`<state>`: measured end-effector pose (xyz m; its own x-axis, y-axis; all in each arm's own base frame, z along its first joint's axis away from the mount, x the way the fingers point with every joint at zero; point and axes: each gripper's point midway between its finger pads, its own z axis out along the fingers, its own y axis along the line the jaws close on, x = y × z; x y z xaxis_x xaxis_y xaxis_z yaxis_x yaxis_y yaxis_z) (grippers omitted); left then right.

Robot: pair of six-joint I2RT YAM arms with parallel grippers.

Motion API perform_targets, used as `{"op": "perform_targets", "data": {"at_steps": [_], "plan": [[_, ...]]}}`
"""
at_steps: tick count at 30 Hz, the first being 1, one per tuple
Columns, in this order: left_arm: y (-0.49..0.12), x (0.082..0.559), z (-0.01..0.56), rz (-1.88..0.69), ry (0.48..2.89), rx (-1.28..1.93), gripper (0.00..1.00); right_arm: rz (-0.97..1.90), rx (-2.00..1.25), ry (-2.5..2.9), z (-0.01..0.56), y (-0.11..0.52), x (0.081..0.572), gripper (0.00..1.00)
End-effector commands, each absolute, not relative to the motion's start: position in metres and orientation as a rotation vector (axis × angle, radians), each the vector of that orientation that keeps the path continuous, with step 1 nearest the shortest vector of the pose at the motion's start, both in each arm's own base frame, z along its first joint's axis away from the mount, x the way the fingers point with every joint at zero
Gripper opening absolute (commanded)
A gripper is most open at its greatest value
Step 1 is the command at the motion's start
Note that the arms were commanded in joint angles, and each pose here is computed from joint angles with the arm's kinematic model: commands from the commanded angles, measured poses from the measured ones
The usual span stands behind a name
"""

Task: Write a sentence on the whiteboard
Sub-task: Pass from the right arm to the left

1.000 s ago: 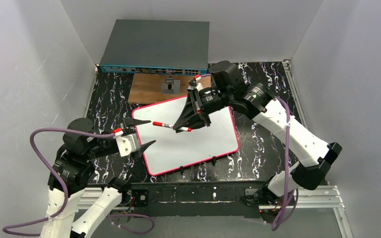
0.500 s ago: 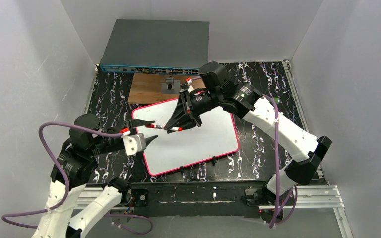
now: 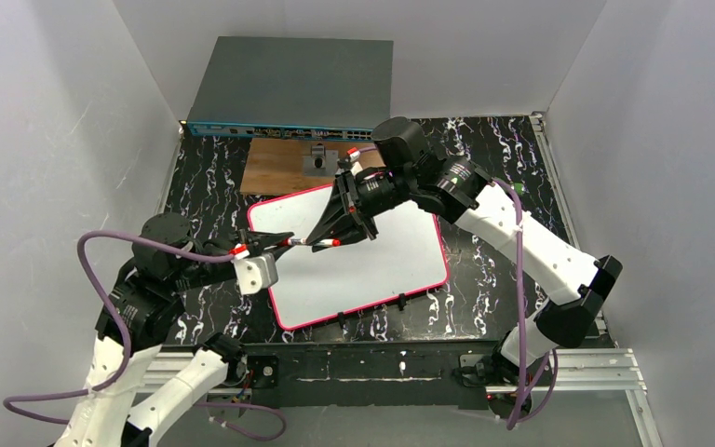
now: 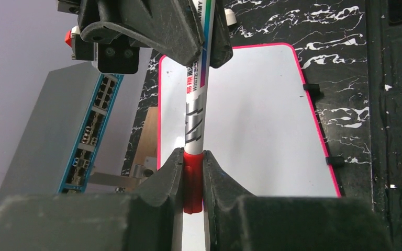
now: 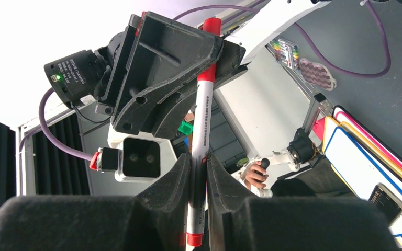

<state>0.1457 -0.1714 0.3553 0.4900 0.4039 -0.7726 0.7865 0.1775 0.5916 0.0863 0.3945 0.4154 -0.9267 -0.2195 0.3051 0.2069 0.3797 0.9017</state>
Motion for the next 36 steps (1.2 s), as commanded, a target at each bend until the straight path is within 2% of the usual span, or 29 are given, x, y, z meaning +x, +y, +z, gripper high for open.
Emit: {"op": "perform_targets", "data": {"at_steps": [1,12,29,34,35,36], "plan": [[-0.172,0.149,0.352,-0.351,1.114,1.459,0.00,-1.687,0.103,-2.248,0.443,0.388,0.078,0.01],[-0.153,0.135,0.308,-0.249,1.165,1.620,0.00,-1.882,0.098,-2.209,0.497,0.355,0.079,0.01],[-0.153,0.147,0.304,-0.195,1.182,1.620,0.00,-1.927,0.020,-2.156,0.512,0.307,0.061,0.01],[-0.161,0.142,0.314,-0.260,1.177,1.571,0.00,-1.958,0.040,-2.156,0.512,0.305,0.062,0.01],[-0.161,0.141,0.319,-0.272,1.176,1.559,0.00,-2.012,0.067,-2.137,0.516,0.306,0.065,0.07],[-0.162,0.140,0.324,-0.281,1.176,1.546,0.00,-2.038,0.067,-2.135,0.513,0.309,0.071,0.29]]}}
